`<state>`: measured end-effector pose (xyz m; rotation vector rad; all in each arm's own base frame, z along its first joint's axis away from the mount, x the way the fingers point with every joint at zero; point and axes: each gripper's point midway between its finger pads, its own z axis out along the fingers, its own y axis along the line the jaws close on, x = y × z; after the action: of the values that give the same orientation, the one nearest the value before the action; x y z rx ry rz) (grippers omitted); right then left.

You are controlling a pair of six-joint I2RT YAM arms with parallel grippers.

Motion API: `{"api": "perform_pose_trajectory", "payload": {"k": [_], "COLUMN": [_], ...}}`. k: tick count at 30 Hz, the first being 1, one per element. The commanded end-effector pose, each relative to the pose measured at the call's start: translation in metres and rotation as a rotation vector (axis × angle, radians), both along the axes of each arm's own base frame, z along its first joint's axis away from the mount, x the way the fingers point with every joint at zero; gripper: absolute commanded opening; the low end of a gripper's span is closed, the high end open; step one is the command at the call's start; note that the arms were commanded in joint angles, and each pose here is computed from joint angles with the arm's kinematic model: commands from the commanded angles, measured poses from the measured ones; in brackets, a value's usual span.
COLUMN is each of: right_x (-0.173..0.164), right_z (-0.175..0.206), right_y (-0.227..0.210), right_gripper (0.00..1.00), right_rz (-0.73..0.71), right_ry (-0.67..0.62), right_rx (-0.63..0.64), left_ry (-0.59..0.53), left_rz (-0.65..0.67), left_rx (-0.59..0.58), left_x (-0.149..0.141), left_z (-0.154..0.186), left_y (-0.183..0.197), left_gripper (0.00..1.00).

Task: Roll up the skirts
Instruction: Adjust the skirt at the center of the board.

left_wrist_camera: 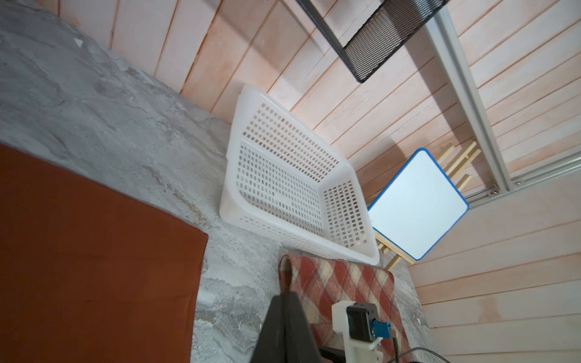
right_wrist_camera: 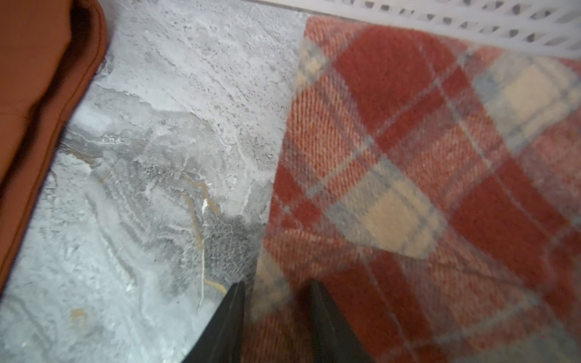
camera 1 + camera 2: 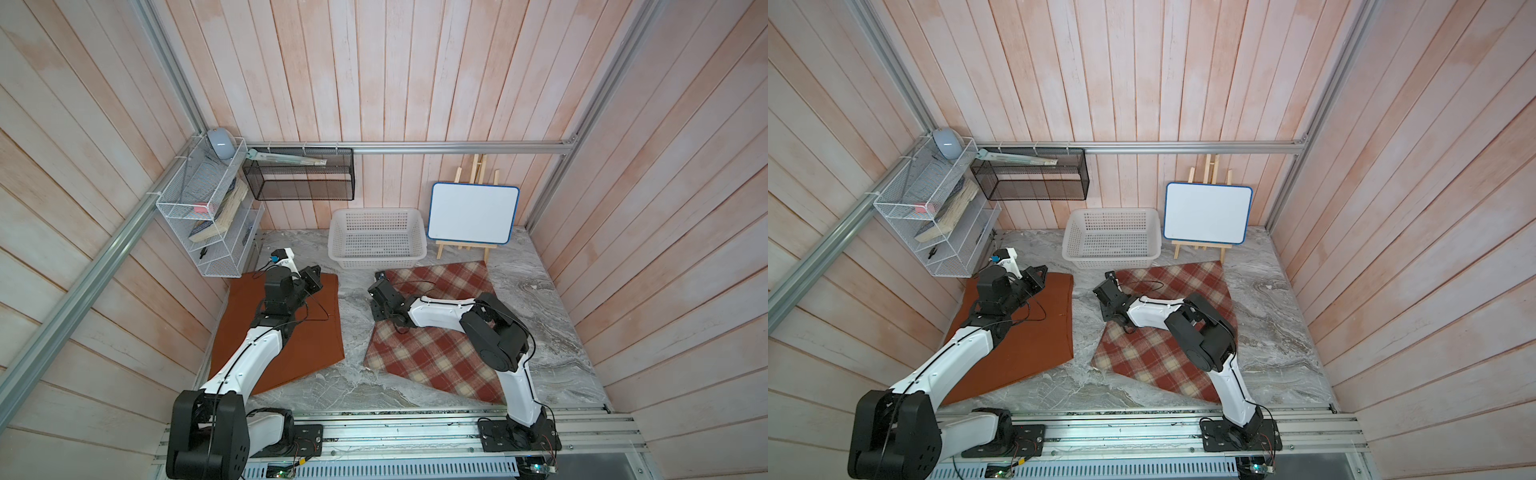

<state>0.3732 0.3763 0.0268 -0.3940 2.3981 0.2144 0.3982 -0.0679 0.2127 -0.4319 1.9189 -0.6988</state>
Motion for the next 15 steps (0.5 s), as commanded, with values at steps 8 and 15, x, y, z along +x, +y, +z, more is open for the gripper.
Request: {"api": "perform_pose_trajectory", "payload": {"k": [8,15], "right_x": [-0.024,-0.055], "right_z": [-0.032,-0.024], "right_y": [-0.013,0.005], "right_gripper": [0.08,0.00], "right_rz": [-0.007,0.058], "right_ry": [0.100,0.129], "right_rx": [-0.083,-0.027], "left_ry": [0.026,0.014], "left_rz": [0.113,0.096], "left_rx": [0.030,0.035], "left_x": [-0.006,-0.004], "left_z": [0.004,0.008], "left_y": [0.022,0.020], "left_gripper": [0.23,0.22]}}
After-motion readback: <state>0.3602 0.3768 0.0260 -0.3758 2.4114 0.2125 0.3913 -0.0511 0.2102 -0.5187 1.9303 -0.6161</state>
